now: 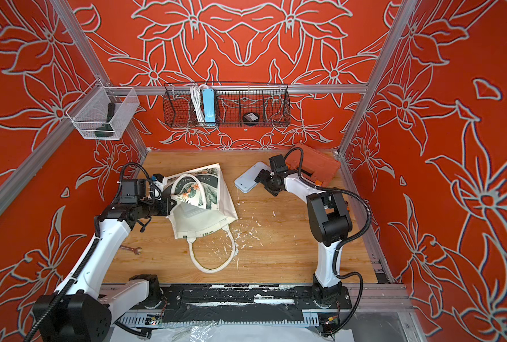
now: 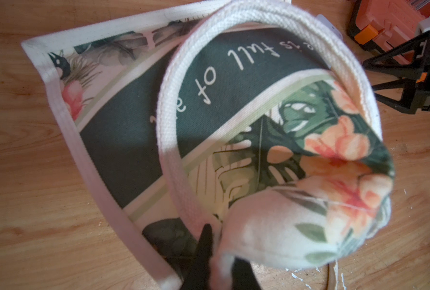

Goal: Take out the pencil case from the canvas bag
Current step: Place the pencil case at the center of the board.

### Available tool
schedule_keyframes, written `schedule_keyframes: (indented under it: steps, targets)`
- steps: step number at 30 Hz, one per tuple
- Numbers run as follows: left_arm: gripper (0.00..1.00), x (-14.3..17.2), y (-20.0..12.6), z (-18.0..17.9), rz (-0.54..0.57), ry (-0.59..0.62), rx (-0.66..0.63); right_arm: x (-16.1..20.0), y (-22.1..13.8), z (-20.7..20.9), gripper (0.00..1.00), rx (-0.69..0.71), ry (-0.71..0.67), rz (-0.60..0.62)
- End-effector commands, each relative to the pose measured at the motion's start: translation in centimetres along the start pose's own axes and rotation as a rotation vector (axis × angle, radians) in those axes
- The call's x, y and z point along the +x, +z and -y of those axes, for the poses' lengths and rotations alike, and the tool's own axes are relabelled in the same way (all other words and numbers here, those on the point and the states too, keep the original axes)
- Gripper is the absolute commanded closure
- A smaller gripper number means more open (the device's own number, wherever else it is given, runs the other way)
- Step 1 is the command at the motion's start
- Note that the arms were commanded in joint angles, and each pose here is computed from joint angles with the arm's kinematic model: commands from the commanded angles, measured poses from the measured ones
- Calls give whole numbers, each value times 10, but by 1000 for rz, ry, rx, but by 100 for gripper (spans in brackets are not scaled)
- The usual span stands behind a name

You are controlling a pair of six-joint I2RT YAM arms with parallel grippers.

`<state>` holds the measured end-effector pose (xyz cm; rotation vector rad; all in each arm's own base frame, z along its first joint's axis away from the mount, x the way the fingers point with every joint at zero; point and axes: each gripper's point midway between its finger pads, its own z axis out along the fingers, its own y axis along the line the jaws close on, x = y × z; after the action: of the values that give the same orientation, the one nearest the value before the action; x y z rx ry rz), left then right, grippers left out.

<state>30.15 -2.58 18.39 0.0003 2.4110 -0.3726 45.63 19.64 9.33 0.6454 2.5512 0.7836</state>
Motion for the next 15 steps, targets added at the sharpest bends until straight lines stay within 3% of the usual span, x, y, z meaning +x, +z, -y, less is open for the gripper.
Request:
schedule_keyframes:
  steps: [1,15]
  targets:
    - [100,-10,-10,-1,26,-11,-17,5,-17,-7,3,-36,-27,30]
    - [100,-31,-27,12,28,8,21,62,-79,-40,2,-173,-155,118]
